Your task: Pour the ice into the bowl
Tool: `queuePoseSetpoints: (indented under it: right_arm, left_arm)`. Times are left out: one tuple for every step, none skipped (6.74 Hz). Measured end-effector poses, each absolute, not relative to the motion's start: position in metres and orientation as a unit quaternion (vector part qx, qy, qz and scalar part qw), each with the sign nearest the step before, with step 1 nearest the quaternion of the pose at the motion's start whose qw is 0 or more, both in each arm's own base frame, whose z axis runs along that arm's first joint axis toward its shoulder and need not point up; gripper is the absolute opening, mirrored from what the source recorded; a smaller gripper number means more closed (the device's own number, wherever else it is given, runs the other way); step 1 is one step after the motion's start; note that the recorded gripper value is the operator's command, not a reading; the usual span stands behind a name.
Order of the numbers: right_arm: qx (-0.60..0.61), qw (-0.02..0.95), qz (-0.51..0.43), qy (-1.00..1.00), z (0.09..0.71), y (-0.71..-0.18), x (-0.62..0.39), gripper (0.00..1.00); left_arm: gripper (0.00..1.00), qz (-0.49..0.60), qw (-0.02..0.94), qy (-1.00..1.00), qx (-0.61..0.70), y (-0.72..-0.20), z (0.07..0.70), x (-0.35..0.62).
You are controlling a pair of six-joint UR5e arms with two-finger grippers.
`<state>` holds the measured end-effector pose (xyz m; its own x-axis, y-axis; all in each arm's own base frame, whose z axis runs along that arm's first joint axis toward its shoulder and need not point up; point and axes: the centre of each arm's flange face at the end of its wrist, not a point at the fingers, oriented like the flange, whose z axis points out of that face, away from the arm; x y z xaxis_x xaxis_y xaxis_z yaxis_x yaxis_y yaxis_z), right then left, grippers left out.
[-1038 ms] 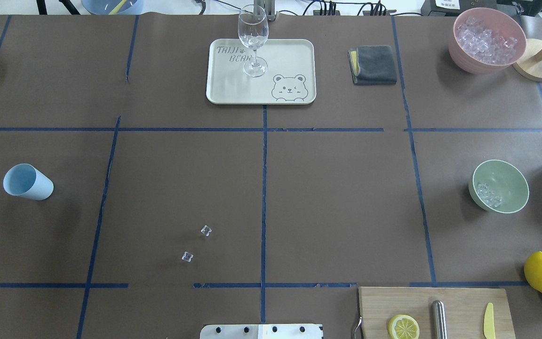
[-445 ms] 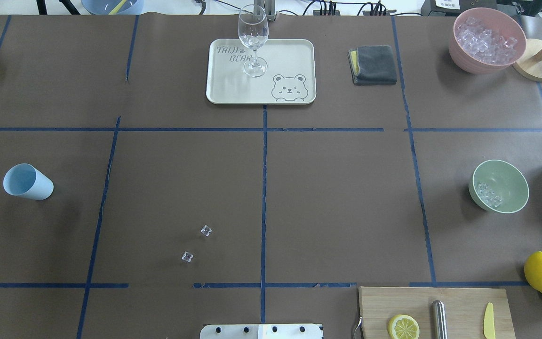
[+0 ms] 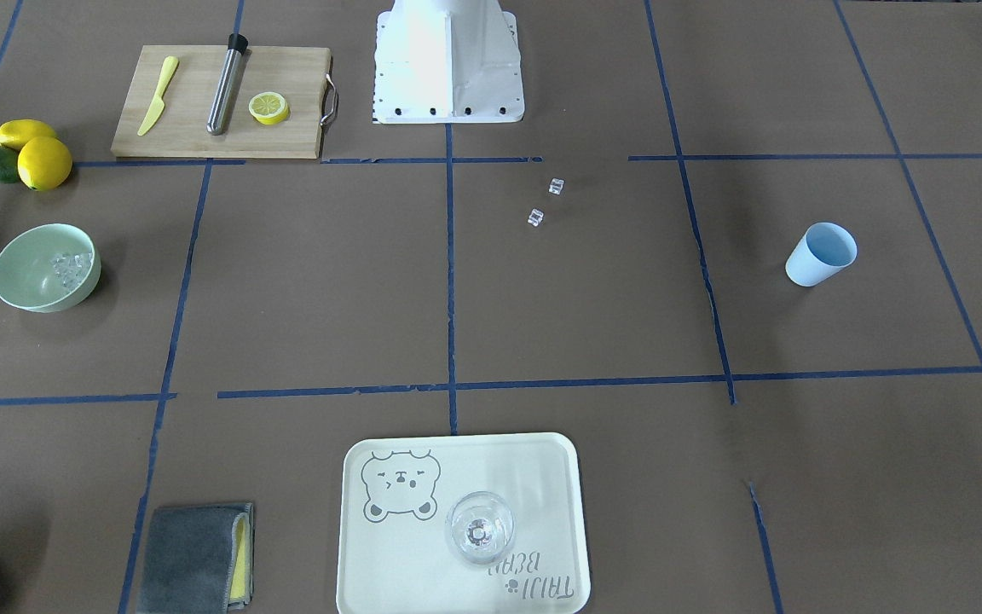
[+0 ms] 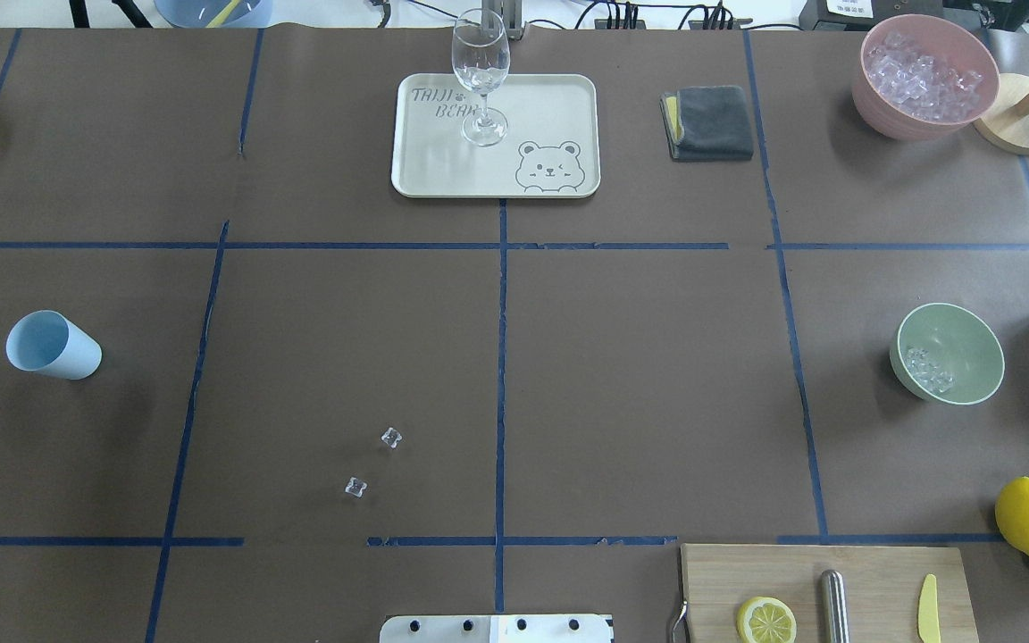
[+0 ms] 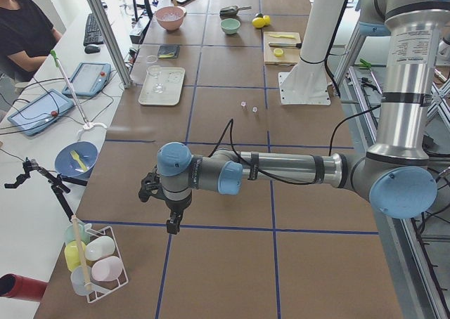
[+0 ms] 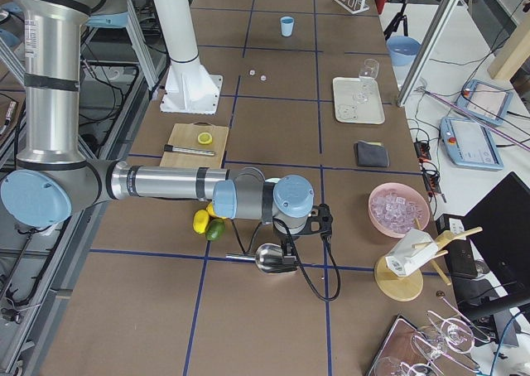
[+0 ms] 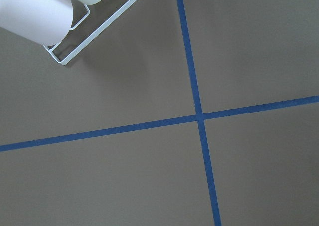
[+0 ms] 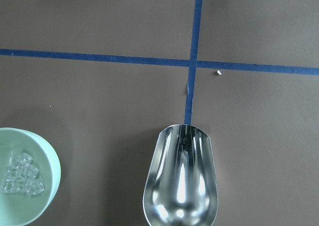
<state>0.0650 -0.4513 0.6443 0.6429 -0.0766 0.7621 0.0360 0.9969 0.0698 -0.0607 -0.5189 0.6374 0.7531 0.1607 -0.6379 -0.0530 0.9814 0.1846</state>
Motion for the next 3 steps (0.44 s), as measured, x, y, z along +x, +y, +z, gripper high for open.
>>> queuePoseSetpoints:
  right_arm:
    - [0.028,0.909,-0.033,-0.414,0.6466,-0.4519,0.0660,1.00]
    - [0.029,0.914,-0.032,-0.403,0.6489,-0.4527,0.0676,1.00]
    - [0.025,0.920,-0.021,-0.392,0.6511,-0.4531,0.0695,1.00]
  left_arm:
    - [1.00,0.057,0.933,0.347,0.078,-0.5189,0.6374,-0.0607]
    - [1.00,0.057,0.933,0.347,0.077,-0.5189,0.6376,-0.0607]
    - [1.00,0.057,0.933,0.347,0.077,-0.5188,0.6378,-0.0607]
